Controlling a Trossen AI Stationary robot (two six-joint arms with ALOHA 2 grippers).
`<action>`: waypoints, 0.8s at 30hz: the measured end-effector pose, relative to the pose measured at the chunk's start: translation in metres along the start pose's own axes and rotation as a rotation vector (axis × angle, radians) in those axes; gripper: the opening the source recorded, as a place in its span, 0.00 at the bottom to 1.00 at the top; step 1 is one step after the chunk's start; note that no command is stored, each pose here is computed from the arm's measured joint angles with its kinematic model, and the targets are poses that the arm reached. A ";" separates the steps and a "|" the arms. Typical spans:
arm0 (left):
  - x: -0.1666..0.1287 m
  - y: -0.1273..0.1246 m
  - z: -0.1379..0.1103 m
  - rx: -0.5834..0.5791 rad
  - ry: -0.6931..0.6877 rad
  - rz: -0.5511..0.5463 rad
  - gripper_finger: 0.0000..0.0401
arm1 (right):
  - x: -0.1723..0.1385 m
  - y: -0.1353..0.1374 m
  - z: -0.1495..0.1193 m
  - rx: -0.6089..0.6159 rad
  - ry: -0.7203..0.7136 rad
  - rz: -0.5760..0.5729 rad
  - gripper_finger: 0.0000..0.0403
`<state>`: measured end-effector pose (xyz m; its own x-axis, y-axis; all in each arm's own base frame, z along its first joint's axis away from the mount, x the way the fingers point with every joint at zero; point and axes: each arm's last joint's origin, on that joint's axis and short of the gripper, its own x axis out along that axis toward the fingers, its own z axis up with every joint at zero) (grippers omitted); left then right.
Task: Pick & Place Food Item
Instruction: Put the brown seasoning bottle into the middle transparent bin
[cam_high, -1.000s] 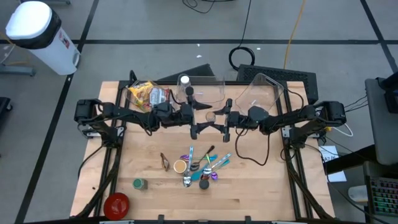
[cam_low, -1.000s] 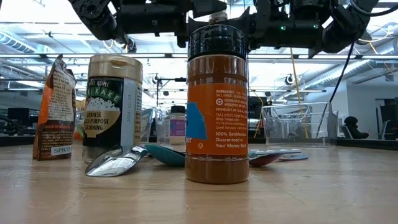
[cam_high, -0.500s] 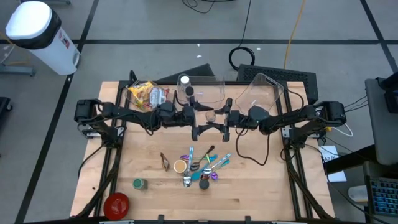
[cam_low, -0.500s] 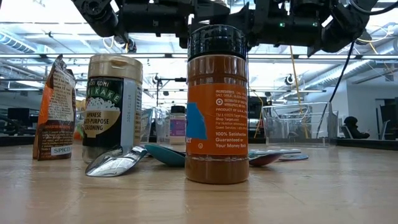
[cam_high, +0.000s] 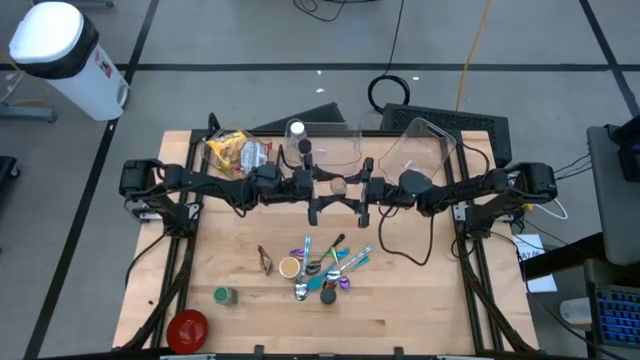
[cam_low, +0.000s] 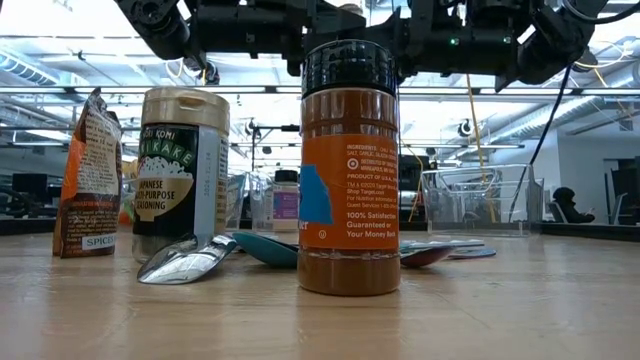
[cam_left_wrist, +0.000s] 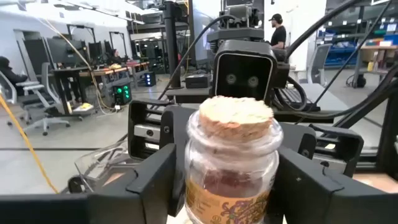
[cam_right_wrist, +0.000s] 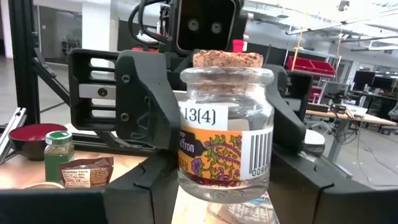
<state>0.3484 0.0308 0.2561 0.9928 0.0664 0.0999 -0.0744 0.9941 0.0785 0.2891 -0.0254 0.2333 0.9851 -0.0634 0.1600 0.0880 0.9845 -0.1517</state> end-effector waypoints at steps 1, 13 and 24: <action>0.000 0.000 0.000 0.010 0.000 0.002 0.55 | 0.000 0.000 0.000 0.002 0.005 -0.001 0.47; -0.010 0.002 0.014 0.009 0.054 0.059 0.50 | -0.015 -0.025 -0.004 0.092 0.304 -0.134 0.66; -0.006 0.000 -0.012 -0.040 0.209 0.051 0.50 | -0.043 -0.035 0.034 0.203 0.343 -0.178 0.72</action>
<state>0.3432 0.0318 0.2439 0.9860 0.1292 -0.1056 -0.1257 0.9913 0.0392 0.2382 -0.0515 0.2653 0.9522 -0.2520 -0.1724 0.2638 0.9633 0.0489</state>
